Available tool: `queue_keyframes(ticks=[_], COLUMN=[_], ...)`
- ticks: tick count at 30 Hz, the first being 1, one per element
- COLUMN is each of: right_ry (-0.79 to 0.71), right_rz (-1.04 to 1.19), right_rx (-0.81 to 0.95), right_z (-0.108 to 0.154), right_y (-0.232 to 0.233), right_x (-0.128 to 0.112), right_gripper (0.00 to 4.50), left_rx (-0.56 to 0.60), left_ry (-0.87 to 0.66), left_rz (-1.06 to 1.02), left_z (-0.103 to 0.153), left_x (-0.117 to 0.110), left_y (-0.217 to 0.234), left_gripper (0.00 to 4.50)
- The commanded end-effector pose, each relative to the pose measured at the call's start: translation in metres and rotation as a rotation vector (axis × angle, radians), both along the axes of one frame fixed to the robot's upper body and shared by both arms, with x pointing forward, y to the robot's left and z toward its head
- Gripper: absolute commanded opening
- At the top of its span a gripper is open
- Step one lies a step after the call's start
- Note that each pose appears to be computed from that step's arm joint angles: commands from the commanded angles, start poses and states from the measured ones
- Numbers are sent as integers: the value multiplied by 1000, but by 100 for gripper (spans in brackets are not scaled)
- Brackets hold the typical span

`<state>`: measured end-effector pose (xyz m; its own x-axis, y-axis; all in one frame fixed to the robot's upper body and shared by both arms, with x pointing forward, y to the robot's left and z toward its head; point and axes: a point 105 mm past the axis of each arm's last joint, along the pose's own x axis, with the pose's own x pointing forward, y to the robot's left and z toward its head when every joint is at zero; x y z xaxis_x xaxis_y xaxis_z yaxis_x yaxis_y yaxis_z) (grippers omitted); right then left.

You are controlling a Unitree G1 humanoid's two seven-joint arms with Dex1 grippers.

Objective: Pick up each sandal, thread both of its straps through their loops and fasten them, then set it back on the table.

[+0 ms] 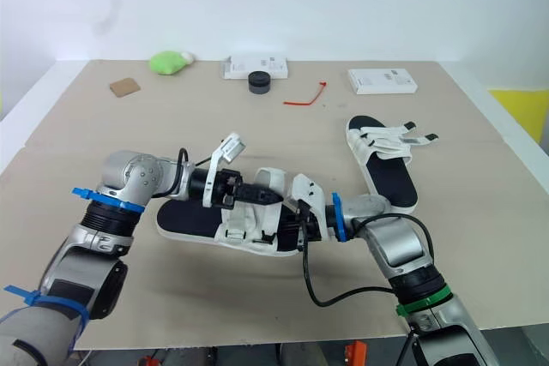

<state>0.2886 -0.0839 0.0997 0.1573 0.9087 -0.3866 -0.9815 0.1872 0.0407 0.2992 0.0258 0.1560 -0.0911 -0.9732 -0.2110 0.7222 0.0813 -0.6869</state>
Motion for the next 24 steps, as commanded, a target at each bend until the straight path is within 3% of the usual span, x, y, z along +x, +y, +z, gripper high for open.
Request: queue_keyframes(ticks=[1, 5, 14, 24], right_ry=[82, 81, 80, 85], right_rz=[-84, -81, -74, -78], right_rx=[-76, -72, -67, -66], right_z=[-27, -26, -26, -27], right_y=[-14, -14, -11, -11], right_x=[1, 2, 2, 1], right_gripper=[0, 0, 0, 0], left_rx=[-28, -7, 4, 7], left_ry=[-27, -70, -150, -147], left_rz=[-137, -187, -95, -114], left_z=[9, 5, -4, -4], left_x=[-22, -28, -10, -10], left_y=[-2, 0, -12, -10], left_gripper=[230, 230, 230, 230])
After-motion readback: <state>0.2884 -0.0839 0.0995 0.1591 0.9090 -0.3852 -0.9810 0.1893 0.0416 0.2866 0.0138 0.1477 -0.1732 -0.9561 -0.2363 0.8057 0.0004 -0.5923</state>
